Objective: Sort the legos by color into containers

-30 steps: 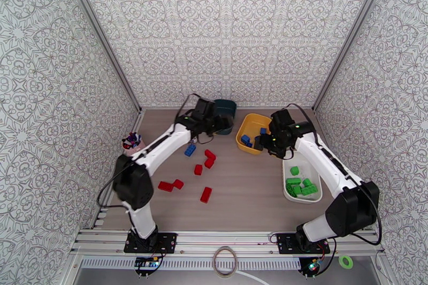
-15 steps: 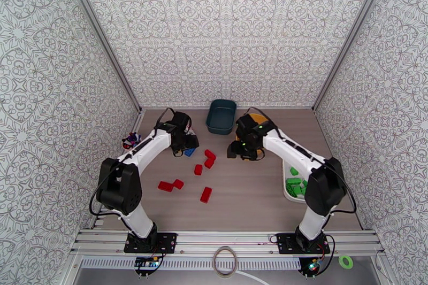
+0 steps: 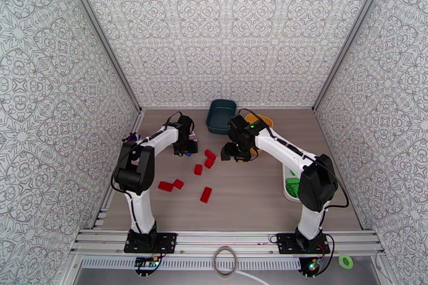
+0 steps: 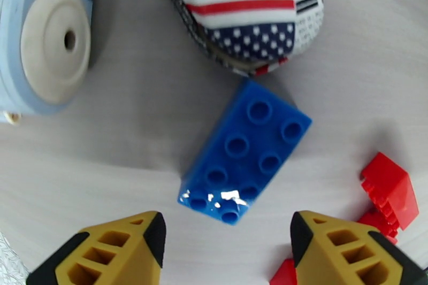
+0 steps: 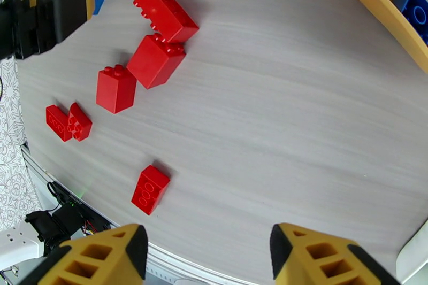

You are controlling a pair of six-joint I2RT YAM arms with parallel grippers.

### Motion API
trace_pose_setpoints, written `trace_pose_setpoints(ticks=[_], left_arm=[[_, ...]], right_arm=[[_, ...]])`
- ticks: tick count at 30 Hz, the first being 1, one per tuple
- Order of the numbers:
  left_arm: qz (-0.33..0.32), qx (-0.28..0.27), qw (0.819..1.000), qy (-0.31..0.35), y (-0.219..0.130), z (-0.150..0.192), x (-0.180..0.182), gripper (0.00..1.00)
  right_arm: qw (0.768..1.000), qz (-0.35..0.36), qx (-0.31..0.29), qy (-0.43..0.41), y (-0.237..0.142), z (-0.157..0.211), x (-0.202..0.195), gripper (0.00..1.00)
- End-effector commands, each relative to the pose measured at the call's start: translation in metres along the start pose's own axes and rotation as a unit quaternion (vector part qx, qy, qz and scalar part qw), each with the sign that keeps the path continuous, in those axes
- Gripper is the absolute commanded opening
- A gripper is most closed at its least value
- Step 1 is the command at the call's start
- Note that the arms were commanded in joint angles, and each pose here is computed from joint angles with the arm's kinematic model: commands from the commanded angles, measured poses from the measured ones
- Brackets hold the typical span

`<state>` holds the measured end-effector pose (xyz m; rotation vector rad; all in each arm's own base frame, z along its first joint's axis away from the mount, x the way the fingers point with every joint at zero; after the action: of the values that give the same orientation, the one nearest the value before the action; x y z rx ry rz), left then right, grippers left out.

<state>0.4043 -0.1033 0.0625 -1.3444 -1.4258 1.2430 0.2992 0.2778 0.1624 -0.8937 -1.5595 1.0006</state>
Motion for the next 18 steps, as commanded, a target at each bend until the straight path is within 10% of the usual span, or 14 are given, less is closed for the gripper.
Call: trace_pose_setpoints(ticks=[1, 18], left_arm=[[-0.015, 0.012, 1.0, 0.024, 0.008, -0.004, 0.005, 0.68], [-0.009, 0.039, 0.997, 0.058, 0.029, -0.003, -0.01, 0.59]], right_arm=[[1.0, 0.003, 0.008, -0.006, 0.0, -0.002, 0.002, 0.65], [1.0, 0.01, 0.007, -0.008, -0.003, -0.005, 0.003, 0.64]])
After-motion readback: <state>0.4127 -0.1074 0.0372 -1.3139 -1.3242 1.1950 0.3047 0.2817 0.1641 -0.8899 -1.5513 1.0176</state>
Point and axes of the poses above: each hand's point on the last joint's axis, 136 mm out from that joint toward the fingers, its own y axis out along the fingers, its own x axis along the line the jaws close on, z = x × y, the point moved 2 cm from there along -y, back along the fingers, and after that the axes turned 4 degrees about -y, right-handed, at the moved point
